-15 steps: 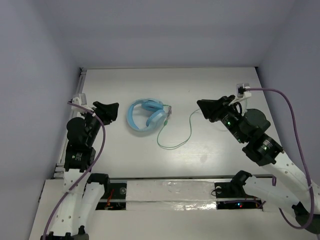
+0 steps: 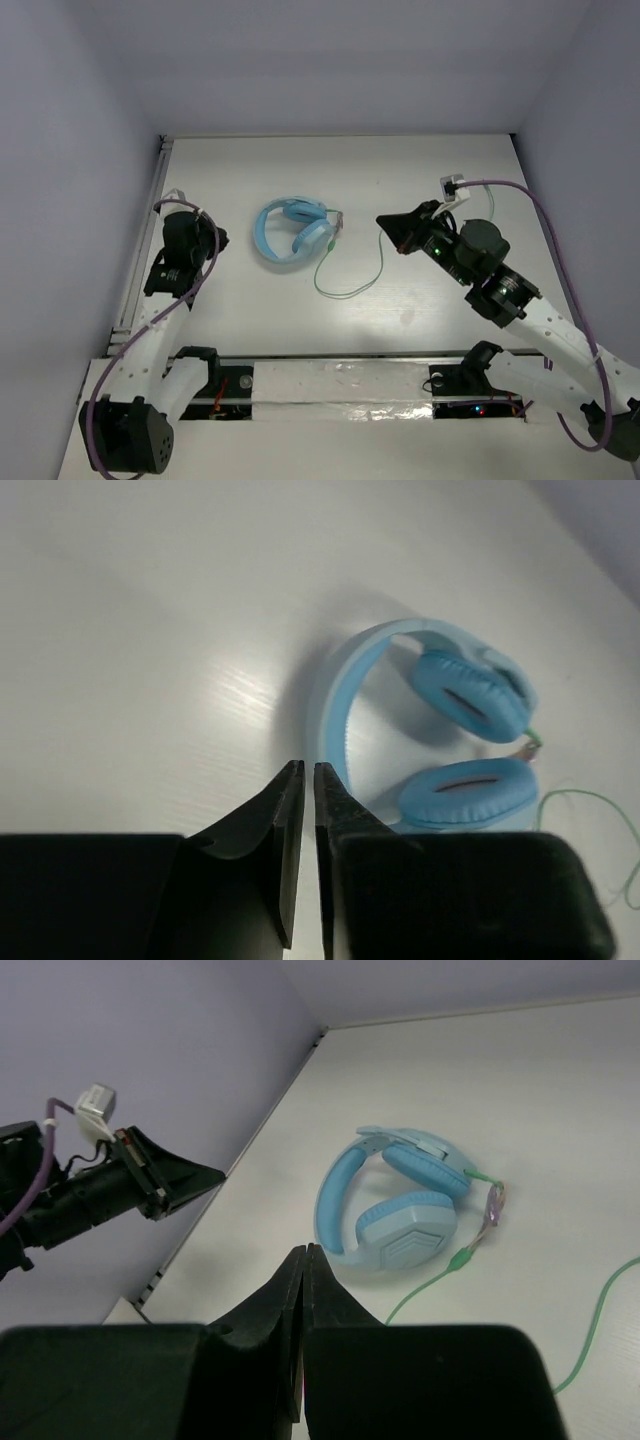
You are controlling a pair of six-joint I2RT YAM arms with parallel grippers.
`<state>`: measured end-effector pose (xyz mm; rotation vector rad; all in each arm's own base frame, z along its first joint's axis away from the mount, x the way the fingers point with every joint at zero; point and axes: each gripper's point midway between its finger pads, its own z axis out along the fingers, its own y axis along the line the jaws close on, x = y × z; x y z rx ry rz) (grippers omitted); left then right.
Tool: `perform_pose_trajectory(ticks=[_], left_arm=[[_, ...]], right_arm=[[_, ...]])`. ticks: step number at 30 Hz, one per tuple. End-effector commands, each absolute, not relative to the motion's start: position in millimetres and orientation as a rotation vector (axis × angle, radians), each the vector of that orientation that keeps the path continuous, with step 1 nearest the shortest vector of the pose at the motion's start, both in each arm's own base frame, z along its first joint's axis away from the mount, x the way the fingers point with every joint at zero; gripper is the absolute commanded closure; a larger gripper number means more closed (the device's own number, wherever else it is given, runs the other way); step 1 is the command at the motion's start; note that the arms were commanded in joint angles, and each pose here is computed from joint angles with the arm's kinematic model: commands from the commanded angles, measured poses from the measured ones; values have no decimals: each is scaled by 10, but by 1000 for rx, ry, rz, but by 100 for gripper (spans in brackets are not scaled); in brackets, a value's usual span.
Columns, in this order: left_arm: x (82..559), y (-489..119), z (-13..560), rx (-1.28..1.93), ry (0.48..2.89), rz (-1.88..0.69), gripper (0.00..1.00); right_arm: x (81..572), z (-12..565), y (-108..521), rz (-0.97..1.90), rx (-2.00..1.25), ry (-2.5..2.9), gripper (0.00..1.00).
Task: Wrap the headphones
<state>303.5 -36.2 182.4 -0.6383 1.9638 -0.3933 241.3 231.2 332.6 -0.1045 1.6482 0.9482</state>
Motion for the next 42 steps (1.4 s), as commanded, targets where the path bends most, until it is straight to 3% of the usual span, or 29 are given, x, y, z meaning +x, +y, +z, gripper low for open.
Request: perform_pose_trajectory(ticks=[1, 2, 3, 4, 10, 13, 25, 29, 31, 32, 37, 38, 42], left_arm=[[2932, -228, 1481, -711, 2042, -286, 92], [2924, -234, 1446, -715, 2045, -290, 86], [2940, -257, 1412, -708, 2037, -308, 71], [2958, -346, 1397, -674, 2048, -350, 66], [3222, -695, 1141, -604, 2121, -338, 57], [3420, -953, 1024, -557, 2152, -306, 49], [3763, -974, 499, -509, 2254, -106, 41], [3833, -996, 425, -484, 2270, -69, 43], [3851, -997, 363, -483, 2282, -56, 55], [3844, -1033, 341, -470, 2289, -57, 69], [3858, -1060, 220, -461, 2312, -57, 82], [3865, -1054, 226, -461, 2309, -53, 81], [3863, -1050, 208, -452, 2316, -45, 54]], right_arm=[[2368, 3540, 2393, 1033, -120, 1552, 100], [2368, 3504, 2398, 1028, -128, 1557, 100], [2374, 3494, 2402, 1025, -131, 1559, 100], [2379, 3492, 2404, 1021, -134, 1557, 100], [2369, 3419, 2454, 1034, -161, 1563, 100], [2360, 3373, 2476, 1038, -176, 1576, 87], [2333, 3304, 2521, 1049, -209, 1593, 80], [2342, 3302, 2522, 1045, -208, 1594, 80], [2352, 3298, 2527, 1044, -207, 1594, 80], [2352, 3301, 2531, 1045, -208, 1594, 80], [2362, 3282, 2534, 1039, -210, 1601, 80], [2364, 3278, 2532, 1037, -210, 1603, 80], [2376, 3264, 2543, 1035, -210, 1607, 80]])
